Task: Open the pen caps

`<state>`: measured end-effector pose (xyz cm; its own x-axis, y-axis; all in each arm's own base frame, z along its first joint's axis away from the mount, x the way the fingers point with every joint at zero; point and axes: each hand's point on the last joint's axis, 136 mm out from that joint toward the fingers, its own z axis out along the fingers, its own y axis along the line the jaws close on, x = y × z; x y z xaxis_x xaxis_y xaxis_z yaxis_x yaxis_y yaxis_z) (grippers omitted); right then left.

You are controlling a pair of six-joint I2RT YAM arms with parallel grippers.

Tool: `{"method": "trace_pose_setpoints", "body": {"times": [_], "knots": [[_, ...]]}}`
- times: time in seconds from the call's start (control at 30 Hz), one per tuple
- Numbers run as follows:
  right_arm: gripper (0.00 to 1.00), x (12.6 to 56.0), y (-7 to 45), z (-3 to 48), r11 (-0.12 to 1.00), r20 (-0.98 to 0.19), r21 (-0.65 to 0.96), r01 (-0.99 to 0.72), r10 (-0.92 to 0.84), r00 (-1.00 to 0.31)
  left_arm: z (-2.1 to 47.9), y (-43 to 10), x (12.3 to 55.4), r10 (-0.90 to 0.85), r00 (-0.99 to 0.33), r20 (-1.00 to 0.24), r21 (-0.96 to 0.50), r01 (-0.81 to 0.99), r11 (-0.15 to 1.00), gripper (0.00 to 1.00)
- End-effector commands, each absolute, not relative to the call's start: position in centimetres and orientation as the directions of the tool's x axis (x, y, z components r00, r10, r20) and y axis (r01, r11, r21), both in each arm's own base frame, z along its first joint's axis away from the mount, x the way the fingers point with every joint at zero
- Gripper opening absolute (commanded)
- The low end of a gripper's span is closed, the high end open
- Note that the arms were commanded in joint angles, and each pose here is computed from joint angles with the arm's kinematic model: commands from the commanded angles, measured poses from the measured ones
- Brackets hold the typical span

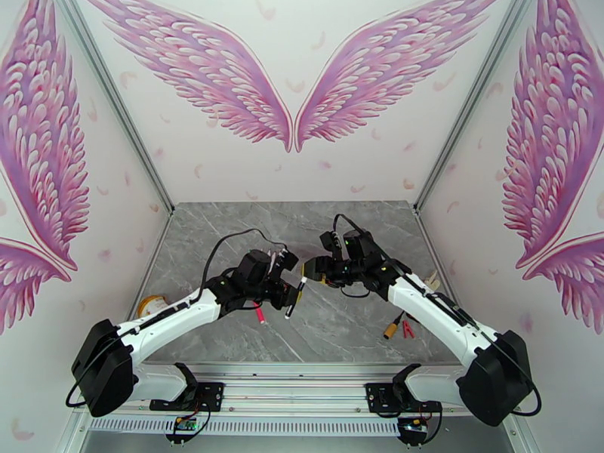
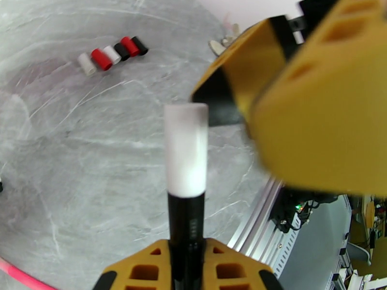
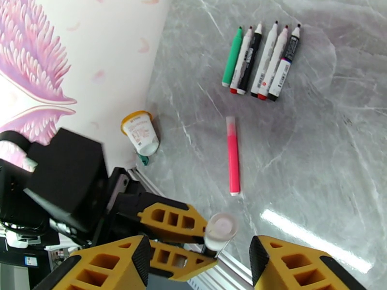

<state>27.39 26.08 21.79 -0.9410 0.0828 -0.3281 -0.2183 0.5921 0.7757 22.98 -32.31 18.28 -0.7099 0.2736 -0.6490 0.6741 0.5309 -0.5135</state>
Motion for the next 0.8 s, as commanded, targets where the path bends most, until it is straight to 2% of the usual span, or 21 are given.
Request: {"method": "trace_pose_setpoints", "body": {"times": [0.0, 0.2, 0.53, 0.77], "knots": [[0.54, 27.5, 26.1, 22.1, 0.608, -0.318, 0.768, -0.202, 0.089, -0.944, 20.0, -33.9, 22.7, 0.280, -0.678, -0.680, -0.527, 0.717, 0.457, 0.11], [0.43, 27.3, 26.2, 22.0, 0.601, -0.315, 0.772, -0.206, 0.081, -0.946, 20.5, -34.7, 22.6, 0.261, -0.679, -0.687, -0.541, 0.716, 0.441, 0.11], [0.32, 27.2, 26.2, 21.7, 0.605, -0.319, 0.768, -0.210, 0.079, -0.944, 21.0, -35.3, 22.5, 0.243, -0.690, -0.681, -0.570, 0.709, 0.416, 0.11], [0.31, 27.6, 25.9, 21.9, 0.616, -0.338, 0.758, -0.212, 0.094, -0.936, 20.6, -35.4, 22.2, 0.263, -0.690, -0.674, -0.568, 0.713, 0.411, 0.11]]}}
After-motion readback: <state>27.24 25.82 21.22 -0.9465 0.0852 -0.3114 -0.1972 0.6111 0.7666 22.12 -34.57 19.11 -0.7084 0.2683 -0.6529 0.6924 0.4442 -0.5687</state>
